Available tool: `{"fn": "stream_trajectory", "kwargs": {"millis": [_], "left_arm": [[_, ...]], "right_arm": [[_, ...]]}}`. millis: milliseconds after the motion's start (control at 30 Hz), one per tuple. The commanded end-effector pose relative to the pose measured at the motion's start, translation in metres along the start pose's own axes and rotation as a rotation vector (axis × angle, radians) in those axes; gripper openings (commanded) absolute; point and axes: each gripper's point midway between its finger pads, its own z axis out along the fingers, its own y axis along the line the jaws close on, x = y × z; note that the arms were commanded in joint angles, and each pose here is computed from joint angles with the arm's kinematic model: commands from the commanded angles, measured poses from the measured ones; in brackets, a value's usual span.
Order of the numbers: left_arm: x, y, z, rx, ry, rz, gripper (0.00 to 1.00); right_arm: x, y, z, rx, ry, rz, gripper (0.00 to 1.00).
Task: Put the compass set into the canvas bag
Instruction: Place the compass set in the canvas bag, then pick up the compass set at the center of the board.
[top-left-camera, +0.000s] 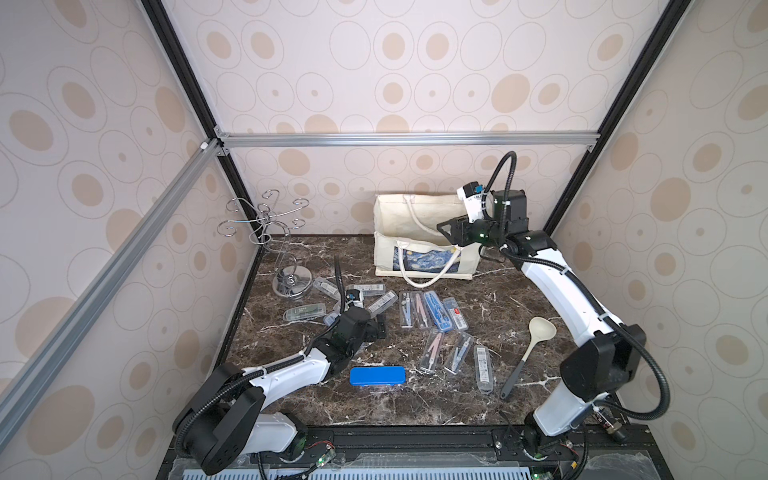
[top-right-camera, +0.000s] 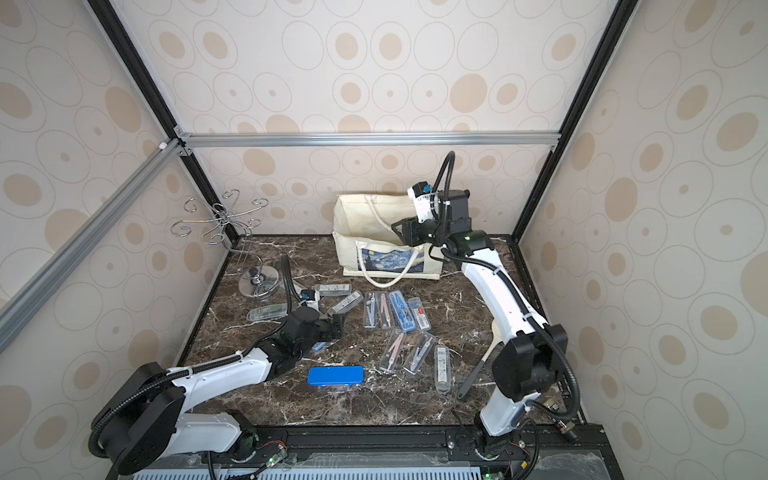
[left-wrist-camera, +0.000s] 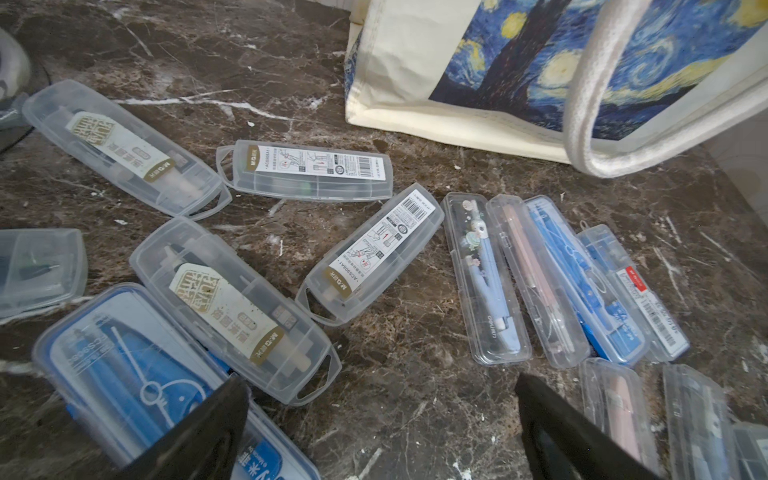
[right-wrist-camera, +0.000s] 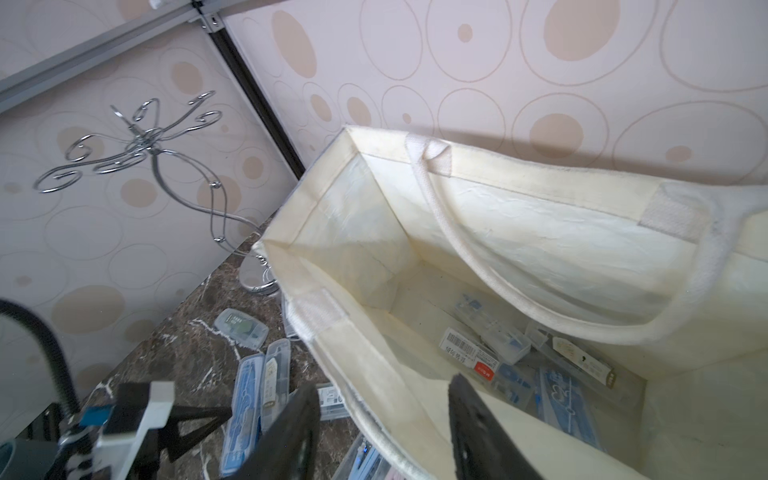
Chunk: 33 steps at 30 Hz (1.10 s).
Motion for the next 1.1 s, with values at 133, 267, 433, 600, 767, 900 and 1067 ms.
{"fn": "stream_trajectory", "kwargs": {"millis": [133,267,433,600,767,900,1067], "left_arm": [[0.001,0.017,0.008,-0.155,0.096,0.09,1.0],[-0.003,0.009,0.022,-0.144,0.11,0.19,0.99],[-0.006,0.002,0.052,-0.119,0.168,0.302,0.98],[-0.008,-0.001,0.083,-0.079,0.23,0.354,0.97],[-0.007,0.006,0.106,-0.074,0.296,0.353,0.97],[0.002,0.012,0.119,-0.026,0.352,0.306,0.93],[0.01,0.008,0.123,0.017,0.395,0.32,0.92]], "right_arm": [[0.025,0.041,-0.045,-0.118,-0.065,-0.064,0.56],[0.053,0.056,-0.056,-0.182,-0.032,-0.056,0.59],[0.087,0.067,-0.06,-0.245,0.018,-0.016,0.62],[0.11,0.069,-0.065,-0.258,0.038,0.025,0.64],[0.126,0.066,-0.068,-0.233,0.056,0.069,0.64],[0.135,0.065,-0.07,-0.221,0.07,0.099,0.64],[0.141,0.062,-0.074,-0.189,0.079,0.106,0.64]]}}
